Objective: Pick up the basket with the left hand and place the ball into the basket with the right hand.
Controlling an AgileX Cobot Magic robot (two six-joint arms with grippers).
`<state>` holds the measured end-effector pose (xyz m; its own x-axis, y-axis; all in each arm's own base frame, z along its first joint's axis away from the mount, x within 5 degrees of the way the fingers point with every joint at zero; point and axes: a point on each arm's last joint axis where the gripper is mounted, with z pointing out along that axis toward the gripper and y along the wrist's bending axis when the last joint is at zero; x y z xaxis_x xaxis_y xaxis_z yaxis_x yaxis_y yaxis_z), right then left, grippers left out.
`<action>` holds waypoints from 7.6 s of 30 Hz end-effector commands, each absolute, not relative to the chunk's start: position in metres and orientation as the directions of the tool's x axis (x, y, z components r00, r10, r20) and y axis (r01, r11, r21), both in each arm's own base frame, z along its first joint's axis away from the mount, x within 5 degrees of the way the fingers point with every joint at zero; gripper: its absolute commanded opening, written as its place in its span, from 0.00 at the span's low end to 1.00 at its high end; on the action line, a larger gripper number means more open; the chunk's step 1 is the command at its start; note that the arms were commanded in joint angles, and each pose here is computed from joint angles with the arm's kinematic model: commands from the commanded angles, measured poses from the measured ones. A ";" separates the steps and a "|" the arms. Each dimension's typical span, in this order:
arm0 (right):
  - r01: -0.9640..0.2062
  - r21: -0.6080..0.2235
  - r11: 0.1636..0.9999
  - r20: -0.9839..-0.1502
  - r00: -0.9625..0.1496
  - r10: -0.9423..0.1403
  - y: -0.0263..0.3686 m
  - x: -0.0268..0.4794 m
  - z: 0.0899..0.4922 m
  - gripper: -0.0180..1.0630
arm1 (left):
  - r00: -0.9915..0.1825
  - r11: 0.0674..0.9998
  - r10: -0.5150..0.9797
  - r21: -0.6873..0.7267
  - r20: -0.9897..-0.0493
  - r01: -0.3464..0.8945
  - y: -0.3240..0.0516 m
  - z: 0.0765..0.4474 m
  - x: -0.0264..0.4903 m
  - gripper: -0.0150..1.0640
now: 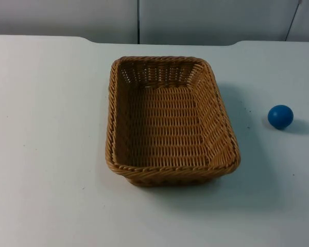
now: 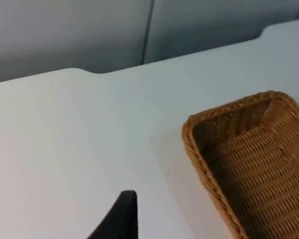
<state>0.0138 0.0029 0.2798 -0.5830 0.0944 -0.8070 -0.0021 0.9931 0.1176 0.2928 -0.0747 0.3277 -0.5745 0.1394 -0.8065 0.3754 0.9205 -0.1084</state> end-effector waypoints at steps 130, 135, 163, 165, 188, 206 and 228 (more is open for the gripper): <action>-0.038 0.105 0.994 -0.807 -0.587 0.063 0.005 0.015 0.279 0.94 | -0.919 0.850 -0.225 -0.526 -0.324 -0.023 -0.171 0.243 0.374 0.01; -0.037 0.103 0.994 -0.806 -0.589 0.062 0.005 0.015 0.279 0.94 | -0.919 0.847 -0.228 -0.530 -0.322 -0.024 -0.172 0.243 0.374 0.01; -0.007 -0.024 1.000 -0.818 -0.574 -0.023 0.006 0.195 0.338 0.94 | -0.920 0.851 -0.221 -0.524 -0.324 -0.019 -0.171 0.243 0.374 0.01; -0.011 -0.025 1.000 -0.830 -0.558 -0.027 0.008 0.210 0.339 0.94 | -0.919 0.852 -0.220 -0.523 -0.327 -0.018 -0.171 0.243 0.374 0.01; -0.025 -0.022 0.999 -0.720 -0.693 -0.033 0.018 0.355 0.278 0.94 | -0.901 0.857 -0.210 -0.515 -0.380 0.017 -0.171 0.245 0.378 0.01; -0.025 0.067 0.997 -0.469 -0.883 0.009 0.045 0.386 0.165 0.94 | -0.905 0.860 -0.233 -0.510 -0.355 -0.021 -0.170 0.241 0.378 0.01; -0.077 0.054 0.996 -0.319 -0.946 -0.056 0.056 0.418 0.134 0.94 | -0.904 0.866 -0.225 -0.501 -0.363 -0.014 -0.169 0.241 0.378 0.01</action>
<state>0.4162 0.0538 0.1320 -0.9487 -0.0403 -0.3137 -0.0609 0.9966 0.0561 0.3769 -0.1684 0.2314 -0.9176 -0.1976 -0.3449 -0.0098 0.8787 -0.4773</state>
